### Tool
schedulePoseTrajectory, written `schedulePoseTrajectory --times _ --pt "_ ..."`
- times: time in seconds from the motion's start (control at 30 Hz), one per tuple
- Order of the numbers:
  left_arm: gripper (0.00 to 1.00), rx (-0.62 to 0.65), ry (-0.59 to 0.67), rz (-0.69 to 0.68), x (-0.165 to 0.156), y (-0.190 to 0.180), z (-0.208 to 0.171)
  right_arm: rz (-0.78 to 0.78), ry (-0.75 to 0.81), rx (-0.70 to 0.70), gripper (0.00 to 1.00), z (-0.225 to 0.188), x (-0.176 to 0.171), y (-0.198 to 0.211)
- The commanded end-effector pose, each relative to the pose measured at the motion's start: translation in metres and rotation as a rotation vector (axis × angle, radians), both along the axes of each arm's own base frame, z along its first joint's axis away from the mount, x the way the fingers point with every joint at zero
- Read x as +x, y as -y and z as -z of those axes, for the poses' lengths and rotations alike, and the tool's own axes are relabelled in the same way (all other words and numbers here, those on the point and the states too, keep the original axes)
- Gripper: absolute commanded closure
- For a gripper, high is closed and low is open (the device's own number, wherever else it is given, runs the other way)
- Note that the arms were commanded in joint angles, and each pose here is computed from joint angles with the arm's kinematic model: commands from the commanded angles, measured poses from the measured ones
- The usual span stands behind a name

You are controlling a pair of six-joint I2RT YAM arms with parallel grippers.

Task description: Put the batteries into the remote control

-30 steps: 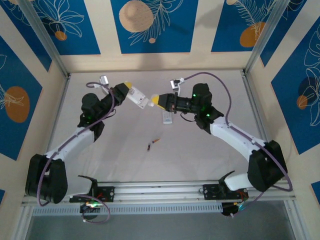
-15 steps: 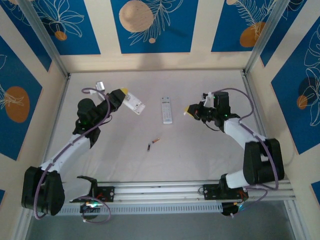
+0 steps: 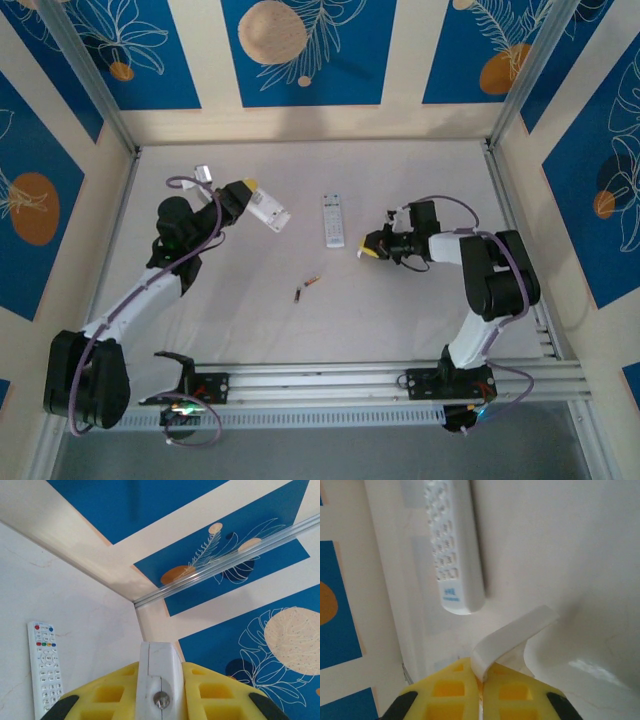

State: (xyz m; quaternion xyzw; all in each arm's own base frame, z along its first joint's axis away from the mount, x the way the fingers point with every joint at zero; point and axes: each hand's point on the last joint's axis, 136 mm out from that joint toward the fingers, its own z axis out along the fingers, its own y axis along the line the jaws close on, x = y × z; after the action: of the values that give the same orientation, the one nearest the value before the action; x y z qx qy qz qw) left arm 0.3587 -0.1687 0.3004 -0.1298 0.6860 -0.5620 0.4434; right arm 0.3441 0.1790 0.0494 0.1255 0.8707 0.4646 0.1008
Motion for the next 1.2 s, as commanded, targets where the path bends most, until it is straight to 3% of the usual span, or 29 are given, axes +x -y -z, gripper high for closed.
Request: schedulePoseTrajectory --times 0.0,0.17,0.27,0.4,0.47,0.63,0.73,0.77,0.9,1.17 --pt "1.00 0.003 0.038 0.018 -0.001 0.000 -0.007 0.016 -0.019 -0.026 0.83 0.013 -0.009 0.009" --pt "1.00 0.004 0.024 0.017 0.001 0.001 -0.002 0.164 -0.116 -0.122 0.74 0.032 -0.029 0.040" --pt "1.00 0.011 0.017 0.018 0.003 0.001 0.001 0.255 -0.153 -0.161 0.61 0.031 -0.042 0.060" --pt "1.00 0.051 -0.007 0.018 0.004 0.001 0.010 0.319 -0.092 -0.190 0.50 -0.003 -0.043 0.071" --pt "1.00 0.073 -0.015 0.019 0.002 0.001 0.015 0.305 0.028 -0.192 0.47 -0.038 -0.037 0.066" --pt "1.00 0.104 -0.013 0.058 -0.004 0.006 0.018 -0.046 0.567 -0.311 0.32 -0.148 -0.040 -0.013" --pt "1.00 0.105 -0.006 0.118 -0.009 0.013 0.013 -0.269 0.858 -0.377 0.02 -0.196 -0.059 -0.071" --pt "1.00 0.106 -0.002 0.136 -0.010 0.016 0.011 -0.326 0.928 -0.385 0.00 -0.209 -0.063 -0.087" --pt "1.00 0.109 -0.003 0.178 -0.015 0.021 0.006 -0.485 1.047 -0.417 0.00 -0.224 -0.065 -0.133" --pt "1.00 0.086 -0.022 0.228 -0.015 0.028 -0.003 -0.728 1.063 -0.483 0.02 -0.201 -0.066 -0.202"
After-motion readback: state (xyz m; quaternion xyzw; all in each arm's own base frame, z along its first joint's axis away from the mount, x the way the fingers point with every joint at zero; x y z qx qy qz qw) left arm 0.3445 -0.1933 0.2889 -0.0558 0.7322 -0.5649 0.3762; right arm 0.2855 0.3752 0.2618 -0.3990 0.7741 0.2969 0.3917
